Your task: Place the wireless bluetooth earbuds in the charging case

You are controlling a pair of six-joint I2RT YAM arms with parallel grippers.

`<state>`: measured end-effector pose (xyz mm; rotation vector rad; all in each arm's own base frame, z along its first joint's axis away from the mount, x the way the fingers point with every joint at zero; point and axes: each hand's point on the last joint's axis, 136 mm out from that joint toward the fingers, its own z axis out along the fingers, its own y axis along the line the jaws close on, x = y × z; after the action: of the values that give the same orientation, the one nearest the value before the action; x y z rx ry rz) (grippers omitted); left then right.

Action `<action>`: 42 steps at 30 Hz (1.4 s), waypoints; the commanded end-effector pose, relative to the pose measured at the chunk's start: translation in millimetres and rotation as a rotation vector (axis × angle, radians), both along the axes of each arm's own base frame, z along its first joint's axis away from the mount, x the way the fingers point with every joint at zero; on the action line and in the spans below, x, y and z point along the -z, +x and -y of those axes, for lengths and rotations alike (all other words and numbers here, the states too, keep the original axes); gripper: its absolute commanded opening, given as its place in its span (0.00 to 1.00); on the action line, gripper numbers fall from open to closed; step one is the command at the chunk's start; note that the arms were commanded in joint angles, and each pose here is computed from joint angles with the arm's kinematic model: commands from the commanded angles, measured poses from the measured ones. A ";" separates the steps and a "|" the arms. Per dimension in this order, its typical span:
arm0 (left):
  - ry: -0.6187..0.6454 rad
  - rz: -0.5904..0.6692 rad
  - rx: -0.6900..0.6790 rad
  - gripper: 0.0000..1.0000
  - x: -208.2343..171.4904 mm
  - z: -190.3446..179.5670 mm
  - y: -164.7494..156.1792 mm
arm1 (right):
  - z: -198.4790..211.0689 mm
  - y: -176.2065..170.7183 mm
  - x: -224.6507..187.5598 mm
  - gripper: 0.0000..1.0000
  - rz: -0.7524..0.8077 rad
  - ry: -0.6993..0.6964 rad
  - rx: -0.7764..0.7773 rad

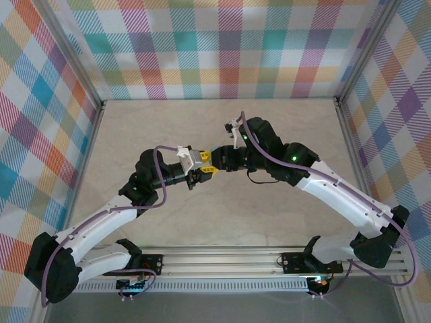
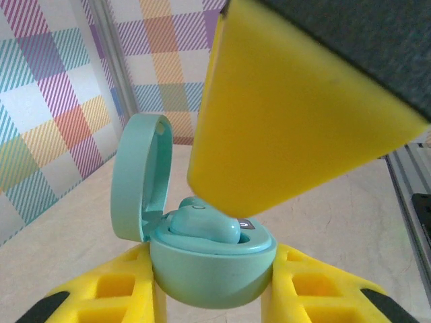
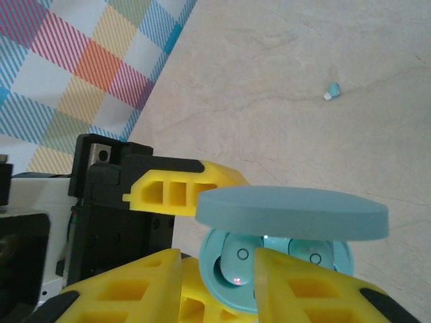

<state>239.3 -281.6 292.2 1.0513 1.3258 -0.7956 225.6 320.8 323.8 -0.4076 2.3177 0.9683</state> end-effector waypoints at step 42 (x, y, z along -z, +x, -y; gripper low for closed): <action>-0.124 -0.011 -0.081 0.12 -27.9 -30.2 -25.8 | -13.1 37.0 -54.1 0.39 -0.035 0.130 -0.132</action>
<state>222.5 -249.4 311.5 0.8806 1.3431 -0.7808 272.0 320.5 364.1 -0.4034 2.2920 1.0840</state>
